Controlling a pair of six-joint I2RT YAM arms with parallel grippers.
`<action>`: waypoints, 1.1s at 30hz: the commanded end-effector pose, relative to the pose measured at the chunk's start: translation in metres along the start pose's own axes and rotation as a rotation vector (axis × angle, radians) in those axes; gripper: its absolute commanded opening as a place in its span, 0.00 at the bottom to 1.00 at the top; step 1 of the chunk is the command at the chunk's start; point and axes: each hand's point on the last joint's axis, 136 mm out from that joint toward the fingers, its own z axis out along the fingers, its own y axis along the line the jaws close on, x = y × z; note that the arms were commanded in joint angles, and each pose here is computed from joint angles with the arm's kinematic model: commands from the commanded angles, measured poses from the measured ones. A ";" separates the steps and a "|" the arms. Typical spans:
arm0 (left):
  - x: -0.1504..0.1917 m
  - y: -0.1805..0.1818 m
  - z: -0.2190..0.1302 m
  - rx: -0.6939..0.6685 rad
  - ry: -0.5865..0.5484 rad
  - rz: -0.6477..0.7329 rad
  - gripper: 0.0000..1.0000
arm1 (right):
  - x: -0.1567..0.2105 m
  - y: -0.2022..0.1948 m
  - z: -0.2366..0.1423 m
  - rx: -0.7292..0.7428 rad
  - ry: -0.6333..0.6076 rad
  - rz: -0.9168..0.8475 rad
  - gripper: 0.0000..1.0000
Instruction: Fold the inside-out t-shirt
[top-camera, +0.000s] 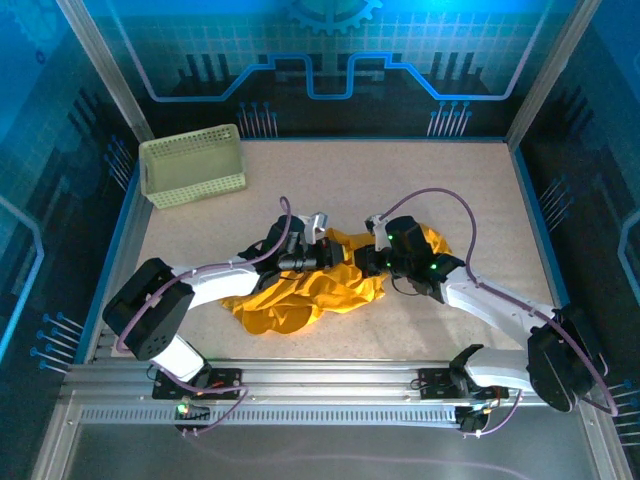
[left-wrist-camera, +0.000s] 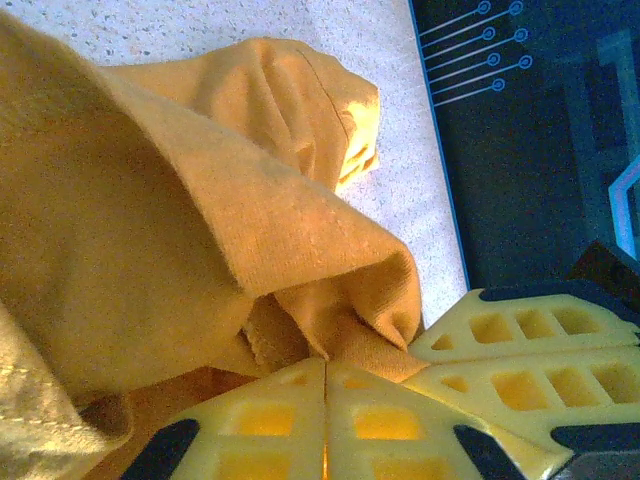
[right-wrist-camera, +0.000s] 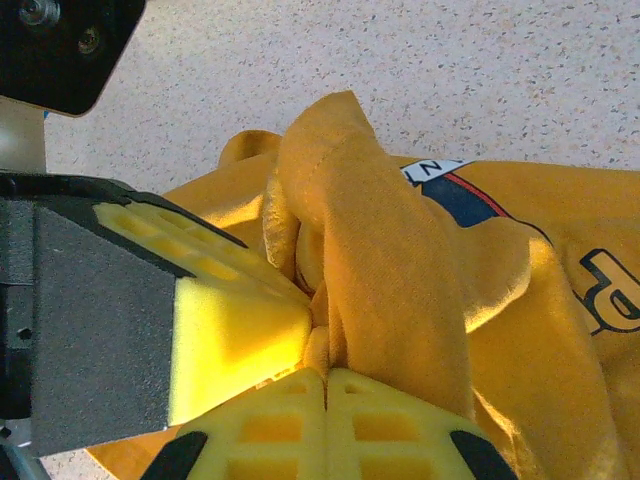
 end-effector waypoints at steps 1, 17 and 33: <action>0.000 0.000 -0.003 -0.020 -0.002 0.031 0.03 | -0.006 -0.005 -0.001 0.018 -0.016 0.012 0.00; -0.044 0.003 -0.113 -0.198 -0.295 0.105 0.00 | -0.009 -0.022 -0.032 0.134 0.007 -0.106 0.59; -0.040 0.061 -0.192 -0.456 -0.434 0.062 0.00 | 0.040 -0.045 0.005 0.189 0.196 -0.033 0.62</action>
